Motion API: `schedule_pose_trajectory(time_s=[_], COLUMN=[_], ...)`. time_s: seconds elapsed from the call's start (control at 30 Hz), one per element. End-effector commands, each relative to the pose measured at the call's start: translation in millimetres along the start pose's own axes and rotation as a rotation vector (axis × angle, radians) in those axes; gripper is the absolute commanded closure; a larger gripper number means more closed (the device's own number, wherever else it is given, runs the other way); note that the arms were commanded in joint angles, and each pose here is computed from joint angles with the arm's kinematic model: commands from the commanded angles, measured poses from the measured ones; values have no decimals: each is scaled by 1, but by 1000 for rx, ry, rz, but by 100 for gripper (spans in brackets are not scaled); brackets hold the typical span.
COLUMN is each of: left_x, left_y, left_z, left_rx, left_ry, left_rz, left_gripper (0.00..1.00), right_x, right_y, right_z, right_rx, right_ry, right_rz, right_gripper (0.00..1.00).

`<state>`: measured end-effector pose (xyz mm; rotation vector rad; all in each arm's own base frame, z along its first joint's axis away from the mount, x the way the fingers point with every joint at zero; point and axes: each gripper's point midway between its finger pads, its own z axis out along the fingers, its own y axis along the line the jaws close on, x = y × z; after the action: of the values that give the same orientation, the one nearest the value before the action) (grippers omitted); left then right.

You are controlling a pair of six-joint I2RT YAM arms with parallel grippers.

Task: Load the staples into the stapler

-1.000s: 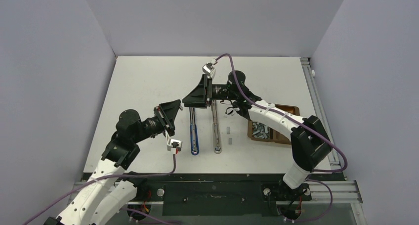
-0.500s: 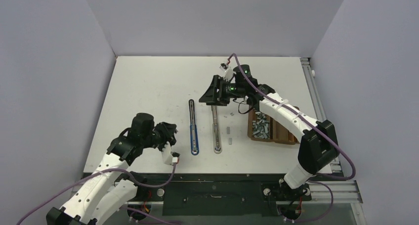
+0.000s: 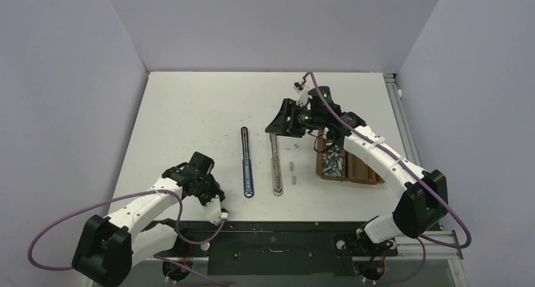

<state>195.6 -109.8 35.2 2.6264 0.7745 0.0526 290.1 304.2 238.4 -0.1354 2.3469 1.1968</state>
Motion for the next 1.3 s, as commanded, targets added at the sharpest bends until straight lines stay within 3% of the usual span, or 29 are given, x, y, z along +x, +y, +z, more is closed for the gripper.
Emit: schedule_pose_trajectory(time_s=[0.0,0.37,0.43,0.53,0.6,0.63,0.7,0.87,1.0,1.2,1.27], left_x=[7,4,3,2,3,4,7,24,64,158,179], left_y=[9,1,3,10,18,24,38,72,83,80,75], left_z=[8,18,17,11,2,-4,-20,-81,-130,-211,-232], left_rx=[35,89,75,48,20,2,-47,-227,-399,-849,-1004], left_ry=[20,12,12,14,23,27,49,108,176,233,242], left_rz=[210,284,278,264,242,224,162,-139,-428,-1083,-1279], left_gripper=[92,75,66,39,36,26,20,15,15,13,2], right_x=[-7,-9,-10,-13,-15,-16,-18,-26,-24,-18,-18], right_y=[0,-6,-6,-5,-5,-5,-6,-7,-8,-1,2], right_z=[-13,-17,-16,-16,-16,-16,-15,-13,-9,6,15], right_rx=[10,-2,-2,-3,-2,2,11,70,211,418,387], right_ry=[-56,-51,-48,-47,-48,-49,-46,-66,-78,-141,-155], right_rz=[-18,-4,-4,-8,-13,-18,-26,-69,-161,-368,-395], right_gripper=[52,53,53,53,52,52,51,45,39,17,15])
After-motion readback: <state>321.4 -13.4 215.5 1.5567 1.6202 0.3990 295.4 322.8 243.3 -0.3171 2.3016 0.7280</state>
